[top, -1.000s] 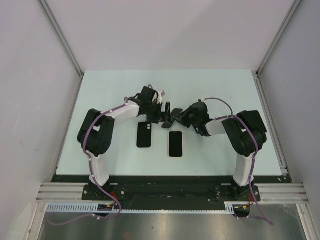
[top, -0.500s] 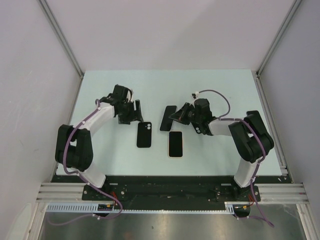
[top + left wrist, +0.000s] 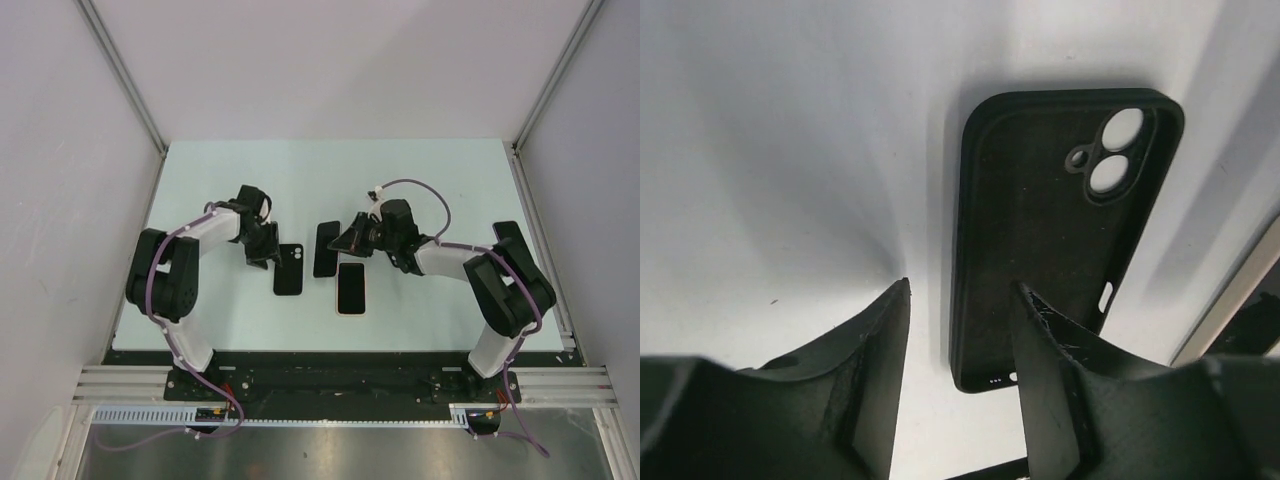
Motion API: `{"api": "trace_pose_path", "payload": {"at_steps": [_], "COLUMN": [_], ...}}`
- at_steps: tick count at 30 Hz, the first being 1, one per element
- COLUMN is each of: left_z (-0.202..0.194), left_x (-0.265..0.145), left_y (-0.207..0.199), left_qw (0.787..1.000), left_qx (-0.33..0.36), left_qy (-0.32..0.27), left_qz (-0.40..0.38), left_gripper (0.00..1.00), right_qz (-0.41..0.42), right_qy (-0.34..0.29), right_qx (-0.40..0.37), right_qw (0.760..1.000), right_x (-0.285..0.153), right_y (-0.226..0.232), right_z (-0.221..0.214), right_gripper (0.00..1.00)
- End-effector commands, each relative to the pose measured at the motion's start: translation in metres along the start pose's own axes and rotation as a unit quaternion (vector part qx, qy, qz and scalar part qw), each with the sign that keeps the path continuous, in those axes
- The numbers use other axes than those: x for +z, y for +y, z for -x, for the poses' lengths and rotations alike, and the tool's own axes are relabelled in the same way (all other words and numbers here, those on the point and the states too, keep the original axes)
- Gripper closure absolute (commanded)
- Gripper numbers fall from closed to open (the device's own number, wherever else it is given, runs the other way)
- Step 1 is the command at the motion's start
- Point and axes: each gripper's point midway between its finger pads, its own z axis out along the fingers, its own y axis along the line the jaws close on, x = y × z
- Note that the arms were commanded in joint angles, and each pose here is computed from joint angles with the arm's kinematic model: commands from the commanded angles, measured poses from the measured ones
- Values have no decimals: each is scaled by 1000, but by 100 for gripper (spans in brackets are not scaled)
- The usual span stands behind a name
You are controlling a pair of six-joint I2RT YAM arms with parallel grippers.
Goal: Put the phone into the phone case
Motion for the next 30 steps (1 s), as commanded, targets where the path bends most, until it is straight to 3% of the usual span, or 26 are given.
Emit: {"api": "trace_pose_path", "payload": {"at_steps": [1, 4, 7, 10, 14, 18, 19, 21, 22, 25, 28, 30], "left_z": [-6, -15, -27, -41, -63, -79, -79, -93, -90, -88, -77, -63], "left_x": [8, 15, 20, 19, 16, 12, 10, 9, 4, -10, -26, -30], "left_y": [-5, -5, -3, -6, -9, -20, -27, -36, -41, -54, -57, -36], "left_qw": [1000, 1000, 999, 999, 999, 999, 999, 997, 997, 994, 993, 997], "left_qx": [-5, 2, 6, 12, 5, -20, -24, -45, -48, -55, -55, -51], "left_qy": [3, 12, 24, 27, 37, 43, 38, 55, 42, 19, -11, -44], "left_qz": [-1, 10, 22, 32, 33, 13, -4, -35, -51, -95, -102, -47], "left_gripper": [52, 58, 82, 92, 100, 100, 98, 84, 71, 46, 39, 42], "right_qz": [34, 8, -2, -1, -5, -9, -12, -17, -19, -27, -25, -12], "right_qy": [-26, -29, -26, -20, -16, -16, -16, -9, -8, -6, -5, 3], "right_qx": [-58, -71, -77, -80, -97, -97, -95, -87, -85, -80, -82, -80], "right_qw": [997, 997, 997, 997, 995, 995, 995, 996, 996, 996, 996, 997], "right_x": [-21, -28, -33, -36, -42, -42, -42, -40, -40, -39, -33, -27], "right_y": [41, 34, 33, 36, 40, 38, 37, 34, 33, 32, 37, 42], "right_z": [18, 18, 16, 12, 8, 3, 2, -2, -3, -7, -14, -21], "right_gripper": [100, 100, 99, 99, 99, 99, 99, 99, 99, 99, 100, 100]}}
